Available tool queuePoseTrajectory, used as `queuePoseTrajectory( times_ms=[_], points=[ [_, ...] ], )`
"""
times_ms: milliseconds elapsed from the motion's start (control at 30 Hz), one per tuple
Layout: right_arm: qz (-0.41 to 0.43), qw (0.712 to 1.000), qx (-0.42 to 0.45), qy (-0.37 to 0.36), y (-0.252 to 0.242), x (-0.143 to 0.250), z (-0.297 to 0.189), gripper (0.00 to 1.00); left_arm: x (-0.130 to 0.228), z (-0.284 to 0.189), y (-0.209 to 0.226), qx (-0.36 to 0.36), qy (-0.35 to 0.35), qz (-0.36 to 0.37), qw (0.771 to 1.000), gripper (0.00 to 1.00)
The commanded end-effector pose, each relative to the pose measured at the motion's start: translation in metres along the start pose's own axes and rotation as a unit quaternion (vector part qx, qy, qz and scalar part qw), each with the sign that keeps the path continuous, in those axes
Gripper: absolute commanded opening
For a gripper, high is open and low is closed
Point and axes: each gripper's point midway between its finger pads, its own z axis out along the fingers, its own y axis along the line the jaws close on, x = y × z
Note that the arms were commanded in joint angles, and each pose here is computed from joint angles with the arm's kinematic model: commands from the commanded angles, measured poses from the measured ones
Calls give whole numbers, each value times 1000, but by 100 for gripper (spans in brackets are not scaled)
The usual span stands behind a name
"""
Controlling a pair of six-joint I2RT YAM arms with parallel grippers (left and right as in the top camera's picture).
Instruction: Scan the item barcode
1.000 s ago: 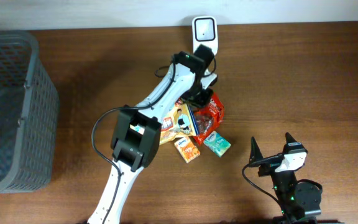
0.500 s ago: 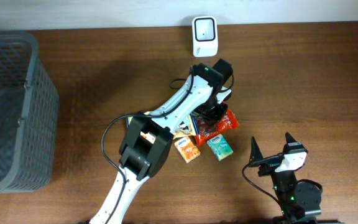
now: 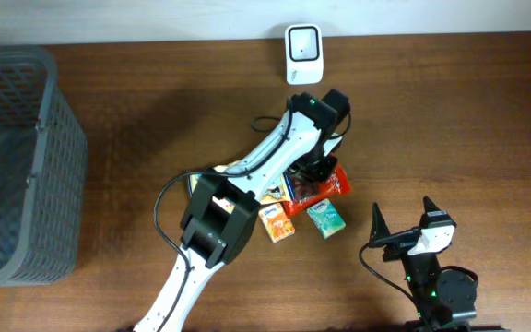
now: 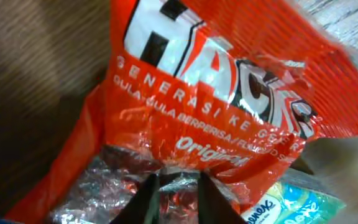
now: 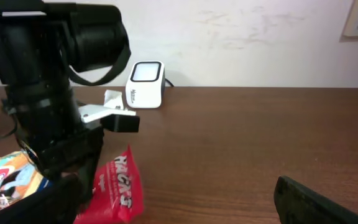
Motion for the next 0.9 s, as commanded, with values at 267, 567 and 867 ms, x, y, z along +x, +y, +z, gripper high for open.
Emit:
queuePoseTrajectory(
  times_ms=[267, 567, 867],
  points=[
    [2, 1000, 0, 2, 0, 3, 0, 98, -27, -202, 128, -47, -209, -117, 970, 99],
    [2, 999, 44, -1, -15, 2, 0, 98, -8, -207, 195, -57, -201, -185, 960, 99],
    [109, 960, -184, -180, 56, -96, -30, 98, -6, -207, 201, -77, -200, -189, 958, 99]
  ],
)
